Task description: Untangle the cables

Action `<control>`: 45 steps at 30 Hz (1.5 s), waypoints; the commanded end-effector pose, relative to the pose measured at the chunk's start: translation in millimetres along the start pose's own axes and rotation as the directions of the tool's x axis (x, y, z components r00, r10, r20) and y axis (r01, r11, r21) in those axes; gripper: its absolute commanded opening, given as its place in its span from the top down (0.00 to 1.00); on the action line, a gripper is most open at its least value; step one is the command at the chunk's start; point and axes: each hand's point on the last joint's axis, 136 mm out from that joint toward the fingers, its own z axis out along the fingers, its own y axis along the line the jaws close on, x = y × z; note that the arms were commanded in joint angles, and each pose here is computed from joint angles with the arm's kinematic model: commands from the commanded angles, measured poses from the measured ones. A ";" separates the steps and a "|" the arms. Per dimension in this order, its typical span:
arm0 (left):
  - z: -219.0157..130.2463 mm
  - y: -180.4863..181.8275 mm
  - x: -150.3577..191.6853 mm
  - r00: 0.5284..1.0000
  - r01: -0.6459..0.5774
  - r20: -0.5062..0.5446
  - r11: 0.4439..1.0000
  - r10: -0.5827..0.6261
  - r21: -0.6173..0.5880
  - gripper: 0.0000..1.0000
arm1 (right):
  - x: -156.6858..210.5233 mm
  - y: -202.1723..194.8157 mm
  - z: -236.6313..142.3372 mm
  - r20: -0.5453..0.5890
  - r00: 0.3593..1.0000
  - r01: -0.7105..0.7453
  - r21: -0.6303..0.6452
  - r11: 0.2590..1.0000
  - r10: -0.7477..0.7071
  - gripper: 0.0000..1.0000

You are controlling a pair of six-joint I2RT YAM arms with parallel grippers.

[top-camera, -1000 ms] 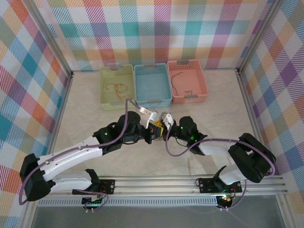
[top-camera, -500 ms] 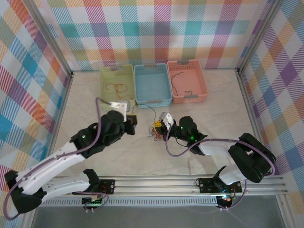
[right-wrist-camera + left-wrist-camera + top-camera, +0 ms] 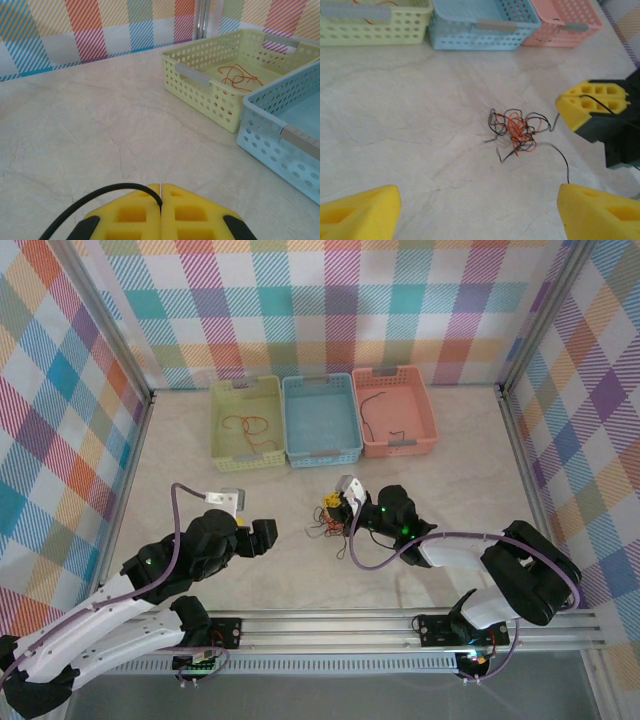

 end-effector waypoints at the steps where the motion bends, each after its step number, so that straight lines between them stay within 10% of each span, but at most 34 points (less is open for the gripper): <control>1: 7.5 -19.2 -7.1 0.999 -0.029 0.019 0.996 0.027 0.079 0.20 | -16.2 3.4 -5.7 0.067 0.998 0.021 -0.005 1.000 -0.020 1.00; 18: 89.5 -98.9 -2.4 0.976 -0.183 -0.050 0.923 0.212 0.339 0.27 | -33.2 -1.9 -21.2 0.167 0.985 -0.046 0.036 0.998 0.040 1.00; 45: 102.9 -135.2 -14.3 0.916 -0.399 0.177 0.785 0.359 0.474 0.41 | -76.7 2.5 -51.3 0.254 0.931 -0.250 -0.075 0.965 0.261 1.00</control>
